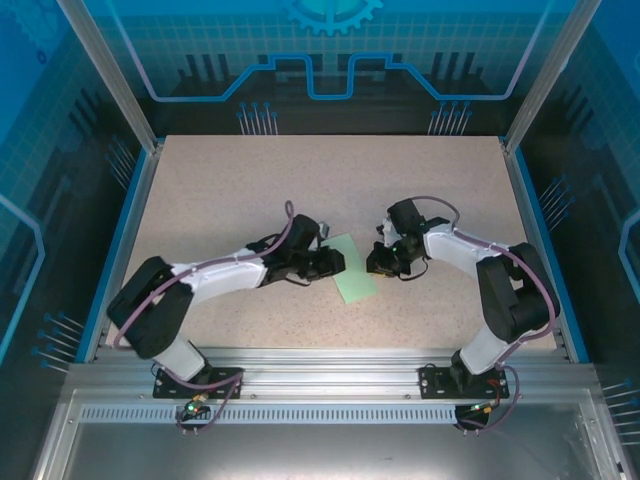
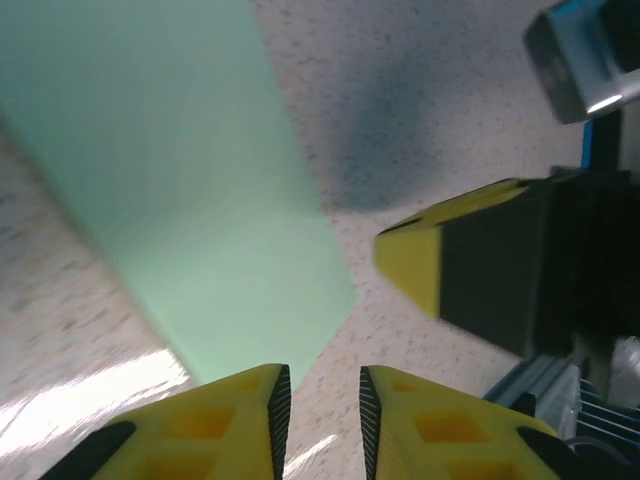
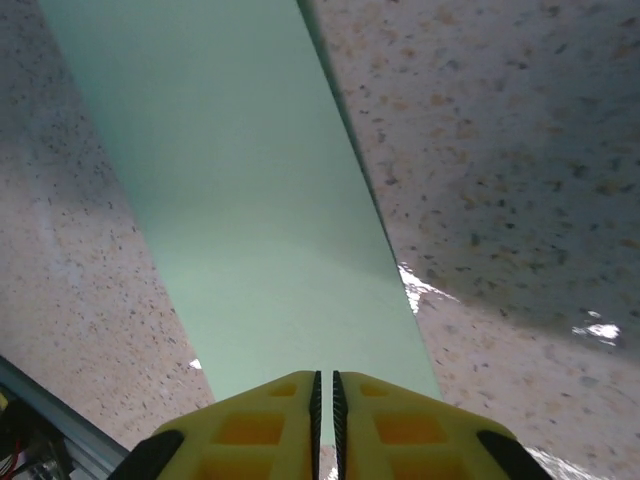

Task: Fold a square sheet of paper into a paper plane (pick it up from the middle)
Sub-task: Third fold the triangle at the center of the table.

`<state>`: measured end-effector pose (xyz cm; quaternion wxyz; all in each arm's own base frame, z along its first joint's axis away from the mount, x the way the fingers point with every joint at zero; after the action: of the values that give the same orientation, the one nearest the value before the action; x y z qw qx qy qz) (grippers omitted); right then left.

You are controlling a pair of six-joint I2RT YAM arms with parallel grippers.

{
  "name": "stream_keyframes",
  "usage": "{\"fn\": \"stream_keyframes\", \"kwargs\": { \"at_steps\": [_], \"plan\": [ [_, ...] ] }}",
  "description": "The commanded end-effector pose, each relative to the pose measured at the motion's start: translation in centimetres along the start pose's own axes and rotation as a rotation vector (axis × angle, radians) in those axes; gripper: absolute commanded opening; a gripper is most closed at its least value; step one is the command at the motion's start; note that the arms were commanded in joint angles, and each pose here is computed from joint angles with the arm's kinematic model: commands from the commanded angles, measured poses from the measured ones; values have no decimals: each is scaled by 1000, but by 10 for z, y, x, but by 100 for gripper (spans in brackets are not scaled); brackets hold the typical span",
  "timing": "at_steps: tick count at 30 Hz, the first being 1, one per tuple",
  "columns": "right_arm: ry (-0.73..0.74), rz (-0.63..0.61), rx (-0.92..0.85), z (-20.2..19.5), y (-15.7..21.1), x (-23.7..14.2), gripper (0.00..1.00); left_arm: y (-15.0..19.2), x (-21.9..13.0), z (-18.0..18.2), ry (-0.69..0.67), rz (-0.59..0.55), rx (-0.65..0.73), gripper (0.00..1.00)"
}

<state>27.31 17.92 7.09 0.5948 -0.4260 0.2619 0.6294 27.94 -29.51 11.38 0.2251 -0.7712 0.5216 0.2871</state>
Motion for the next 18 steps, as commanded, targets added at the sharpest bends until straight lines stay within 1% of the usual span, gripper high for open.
{"fn": "stream_keyframes", "kwargs": {
  "at_steps": [1, 7, 10, 14, 16, 18],
  "plan": [
    [-154, -35, -28, 19, 4, 0, 11, 0, 19, -3, -6, 71, -7, 25],
    [-151, 2, -44, 24, 22, 10, 10, -6, 42, 28, -148, 66, -65, 19],
    [-122, 18, -29, 18, 30, 16, 11, -4, 48, 42, -181, 64, -79, 20],
    [-109, 16, -20, 14, 30, 16, 12, -1, 51, 57, -220, 66, -76, 20],
    [-89, 6, -19, 12, 28, 12, 15, -1, 50, 59, -227, 62, -48, 24],
    [-42, 0, -12, 5, 25, 8, 18, -3, 51, 60, -241, 63, -17, 25]
  ]
}}
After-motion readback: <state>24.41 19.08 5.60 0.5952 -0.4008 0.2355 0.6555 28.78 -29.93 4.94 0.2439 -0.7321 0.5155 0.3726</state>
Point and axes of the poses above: each hand's point on the last joint's axis, 136 mm out from that joint toward the fingers, its own x axis out along the fingers, its own z axis along the line the jaws close on, y = z × x, the point moved 3 cm from there along -x, back along the fingers, and after that the axes turned 14 degrees about -x, right-handed, at the moved point
